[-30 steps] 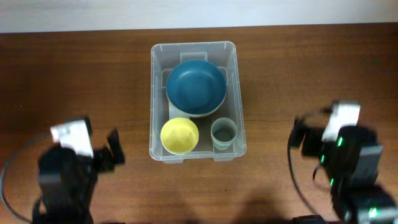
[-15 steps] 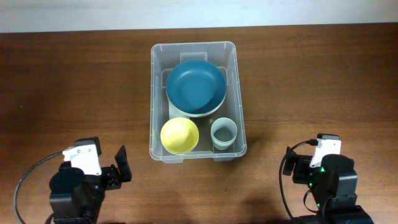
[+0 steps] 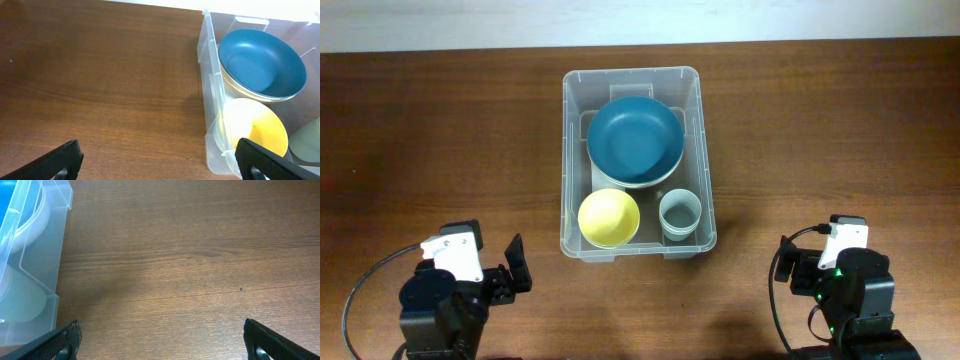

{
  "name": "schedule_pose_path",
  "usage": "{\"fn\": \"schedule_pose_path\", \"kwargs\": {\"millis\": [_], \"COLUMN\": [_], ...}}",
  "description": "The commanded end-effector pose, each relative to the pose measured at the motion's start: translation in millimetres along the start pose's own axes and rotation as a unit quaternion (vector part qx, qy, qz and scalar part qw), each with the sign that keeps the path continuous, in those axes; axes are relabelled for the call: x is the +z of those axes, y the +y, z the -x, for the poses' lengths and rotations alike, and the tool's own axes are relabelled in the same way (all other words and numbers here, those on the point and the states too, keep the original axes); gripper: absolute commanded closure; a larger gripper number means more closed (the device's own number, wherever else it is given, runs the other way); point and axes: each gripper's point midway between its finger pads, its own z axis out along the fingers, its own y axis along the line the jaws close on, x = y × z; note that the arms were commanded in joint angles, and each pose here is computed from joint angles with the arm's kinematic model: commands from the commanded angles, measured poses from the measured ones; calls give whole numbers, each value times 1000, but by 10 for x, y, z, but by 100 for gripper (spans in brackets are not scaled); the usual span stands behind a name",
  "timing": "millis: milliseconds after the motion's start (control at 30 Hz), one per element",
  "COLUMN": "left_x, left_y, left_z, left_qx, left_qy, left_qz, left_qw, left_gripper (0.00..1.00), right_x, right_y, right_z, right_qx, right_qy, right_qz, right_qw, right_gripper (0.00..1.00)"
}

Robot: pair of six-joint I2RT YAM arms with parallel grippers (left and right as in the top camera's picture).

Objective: Pack container

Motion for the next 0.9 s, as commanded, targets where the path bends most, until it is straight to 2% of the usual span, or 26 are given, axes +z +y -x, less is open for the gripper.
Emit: {"fn": "schedule_pose_path", "kwargs": {"millis": [0, 333, 500, 633, 867], "left_x": [0, 0, 0, 0, 0], "left_y": [-14, -14, -14, -14, -14], "left_z": [-18, -18, -18, -18, -18], "left_qx": [6, 6, 6, 6, 6], "left_qy": [1, 1, 1, 1, 1], "left_qz": [-5, -5, -5, -5, -5], "left_qw": [1000, 1000, 1000, 1000, 1000], "left_gripper": [0, 0, 0, 0, 0], "right_x": [-77, -303, -229, -84, 124], "right_y": [21, -15, 70, 143, 201], "right_z": [40, 2, -44, -12, 205], "right_qx": [3, 14, 18, 18, 14], "right_qy": [-23, -99, -156, -173, -262], "right_qz": [8, 19, 50, 66, 73], "right_qw": [1000, 995, 986, 983, 962], "right_gripper": [1, 1, 1, 1, 1]}}
